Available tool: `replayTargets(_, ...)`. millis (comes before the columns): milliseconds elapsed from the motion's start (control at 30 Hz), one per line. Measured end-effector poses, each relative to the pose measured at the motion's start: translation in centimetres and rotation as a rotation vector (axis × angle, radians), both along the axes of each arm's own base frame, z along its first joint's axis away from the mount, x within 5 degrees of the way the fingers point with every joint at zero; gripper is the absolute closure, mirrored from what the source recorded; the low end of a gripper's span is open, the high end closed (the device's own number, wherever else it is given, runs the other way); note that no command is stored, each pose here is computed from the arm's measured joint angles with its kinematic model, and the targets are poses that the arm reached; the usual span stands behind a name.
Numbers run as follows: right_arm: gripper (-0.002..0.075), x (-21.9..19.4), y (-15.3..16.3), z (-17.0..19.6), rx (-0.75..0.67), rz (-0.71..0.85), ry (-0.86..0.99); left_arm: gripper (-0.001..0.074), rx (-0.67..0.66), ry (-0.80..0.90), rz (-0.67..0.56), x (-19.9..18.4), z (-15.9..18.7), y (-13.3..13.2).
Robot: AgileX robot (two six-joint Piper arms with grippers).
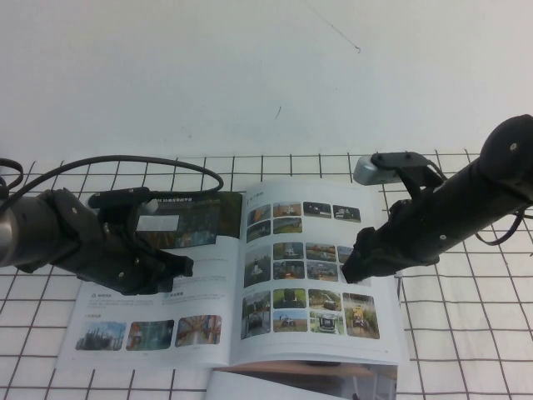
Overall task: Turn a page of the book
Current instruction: Open the closed book
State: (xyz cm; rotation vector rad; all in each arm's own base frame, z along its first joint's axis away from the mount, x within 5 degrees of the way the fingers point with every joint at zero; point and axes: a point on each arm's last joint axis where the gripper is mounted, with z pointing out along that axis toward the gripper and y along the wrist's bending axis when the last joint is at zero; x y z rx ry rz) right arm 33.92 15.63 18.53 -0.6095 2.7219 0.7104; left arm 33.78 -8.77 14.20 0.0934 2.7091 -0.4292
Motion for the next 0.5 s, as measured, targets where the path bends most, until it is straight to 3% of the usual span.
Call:
replayTargets(267,0.0241,1.0,-0.4,-3.8,-0.023,-0.047,0.098,0.0737,-0.006,0.003,0.019,0.0,0.0,0.0)
replayTargets(500,0.0241,1.1,-0.1,-4.2,0.018,-0.087,0.121,0.0737,-0.012,0.005,0.028,0.0,0.0,0.0)
